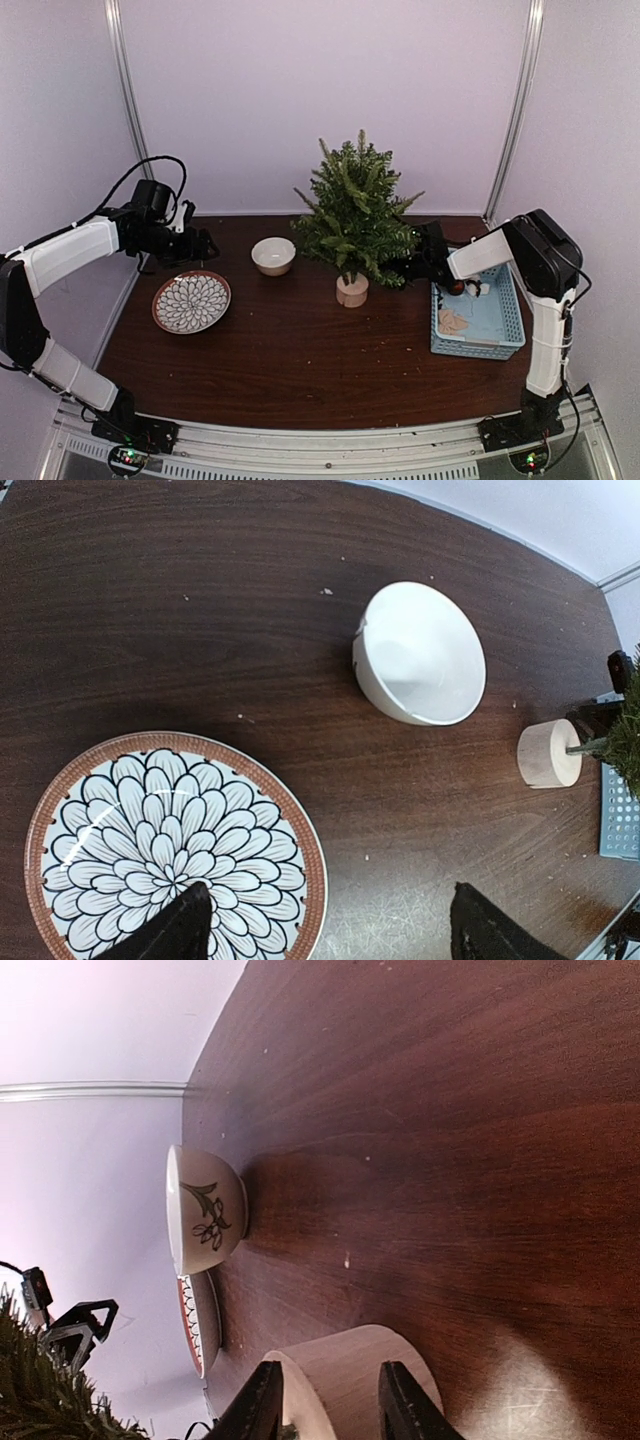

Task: Decorate the small christmas tree

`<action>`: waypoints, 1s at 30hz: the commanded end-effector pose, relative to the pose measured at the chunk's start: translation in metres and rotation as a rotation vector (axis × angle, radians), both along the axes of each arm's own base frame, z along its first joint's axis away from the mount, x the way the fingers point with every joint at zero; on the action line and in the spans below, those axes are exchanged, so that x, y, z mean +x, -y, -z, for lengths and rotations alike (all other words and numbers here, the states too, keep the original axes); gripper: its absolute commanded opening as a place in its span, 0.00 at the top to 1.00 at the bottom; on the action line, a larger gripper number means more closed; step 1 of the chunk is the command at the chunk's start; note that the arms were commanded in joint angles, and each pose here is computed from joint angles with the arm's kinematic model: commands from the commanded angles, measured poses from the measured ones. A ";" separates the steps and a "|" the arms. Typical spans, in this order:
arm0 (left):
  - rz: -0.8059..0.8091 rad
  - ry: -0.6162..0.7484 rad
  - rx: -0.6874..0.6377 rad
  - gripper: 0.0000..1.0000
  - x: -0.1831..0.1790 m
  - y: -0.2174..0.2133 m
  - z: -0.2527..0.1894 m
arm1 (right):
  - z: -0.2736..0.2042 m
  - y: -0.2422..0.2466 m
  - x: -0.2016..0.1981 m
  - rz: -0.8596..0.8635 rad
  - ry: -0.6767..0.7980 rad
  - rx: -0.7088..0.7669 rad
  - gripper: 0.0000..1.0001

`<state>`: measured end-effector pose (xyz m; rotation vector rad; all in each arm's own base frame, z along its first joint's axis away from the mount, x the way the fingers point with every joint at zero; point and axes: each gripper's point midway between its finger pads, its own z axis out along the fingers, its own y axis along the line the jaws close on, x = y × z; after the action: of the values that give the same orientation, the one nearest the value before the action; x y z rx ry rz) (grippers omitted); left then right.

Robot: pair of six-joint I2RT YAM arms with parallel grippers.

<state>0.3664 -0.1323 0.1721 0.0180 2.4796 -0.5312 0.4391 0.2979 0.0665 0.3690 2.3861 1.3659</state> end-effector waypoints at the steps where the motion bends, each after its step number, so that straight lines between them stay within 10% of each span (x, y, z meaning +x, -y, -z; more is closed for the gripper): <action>1: 0.000 0.017 0.013 0.18 0.001 -0.001 -0.001 | -0.009 -0.021 -0.003 -0.060 0.047 0.061 0.63; 30: -0.044 -0.023 0.012 0.18 -0.030 -0.013 0.012 | 0.025 -0.086 -0.087 -0.276 -0.021 0.091 0.73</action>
<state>0.3429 -0.1208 0.1552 -0.0240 2.5224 -0.4893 0.3807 0.3696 0.0581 0.1333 2.4064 1.5530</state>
